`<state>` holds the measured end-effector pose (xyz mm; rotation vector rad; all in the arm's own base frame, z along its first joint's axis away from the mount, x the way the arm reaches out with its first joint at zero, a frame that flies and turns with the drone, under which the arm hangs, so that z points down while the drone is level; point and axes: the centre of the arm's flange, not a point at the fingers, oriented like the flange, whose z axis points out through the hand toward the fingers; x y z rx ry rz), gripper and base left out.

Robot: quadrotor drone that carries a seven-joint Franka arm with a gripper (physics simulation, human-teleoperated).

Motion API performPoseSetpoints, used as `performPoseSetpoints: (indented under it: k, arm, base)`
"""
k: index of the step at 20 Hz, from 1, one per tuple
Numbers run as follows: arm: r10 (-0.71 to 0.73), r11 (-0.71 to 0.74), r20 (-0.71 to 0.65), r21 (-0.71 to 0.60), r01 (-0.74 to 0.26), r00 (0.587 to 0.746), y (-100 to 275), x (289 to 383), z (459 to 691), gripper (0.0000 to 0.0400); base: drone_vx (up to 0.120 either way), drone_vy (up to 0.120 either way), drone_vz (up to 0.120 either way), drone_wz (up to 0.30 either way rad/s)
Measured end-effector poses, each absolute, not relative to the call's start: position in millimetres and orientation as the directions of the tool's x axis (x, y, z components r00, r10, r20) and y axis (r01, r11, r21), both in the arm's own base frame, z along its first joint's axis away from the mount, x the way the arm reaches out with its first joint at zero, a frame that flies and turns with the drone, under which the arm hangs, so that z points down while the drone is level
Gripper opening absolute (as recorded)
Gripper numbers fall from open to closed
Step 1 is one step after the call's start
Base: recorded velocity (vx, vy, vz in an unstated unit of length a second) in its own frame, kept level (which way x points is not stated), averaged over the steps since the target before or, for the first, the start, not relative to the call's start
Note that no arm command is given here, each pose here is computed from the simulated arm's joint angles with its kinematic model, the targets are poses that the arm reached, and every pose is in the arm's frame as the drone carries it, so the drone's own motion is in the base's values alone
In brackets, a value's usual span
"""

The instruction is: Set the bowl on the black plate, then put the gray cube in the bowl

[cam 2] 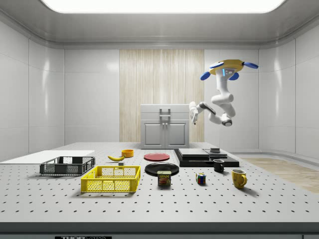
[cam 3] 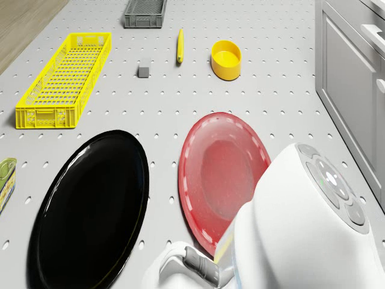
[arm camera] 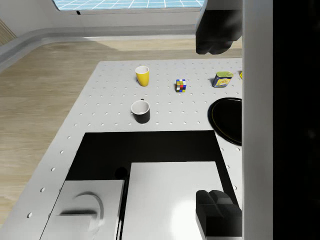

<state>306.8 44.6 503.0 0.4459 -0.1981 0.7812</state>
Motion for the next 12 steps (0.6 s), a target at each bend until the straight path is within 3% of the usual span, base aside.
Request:
performPoseSetpoints:
  k: [6, 12]
  arm:
    - [0.699, 0.696, 0.121, 0.11, -0.709, 0.705, 15.7, 306.9, 492.7, 0.04]
    - [0.706, 0.706, 0.043, 0.037, -0.707, 0.707, 5.2, 306.8, 491.2, 0.04]
  base:
    - [0.12, 0.0, -0.007, 0.0]
    - [0.12, 0.0, -0.12, 0.0]
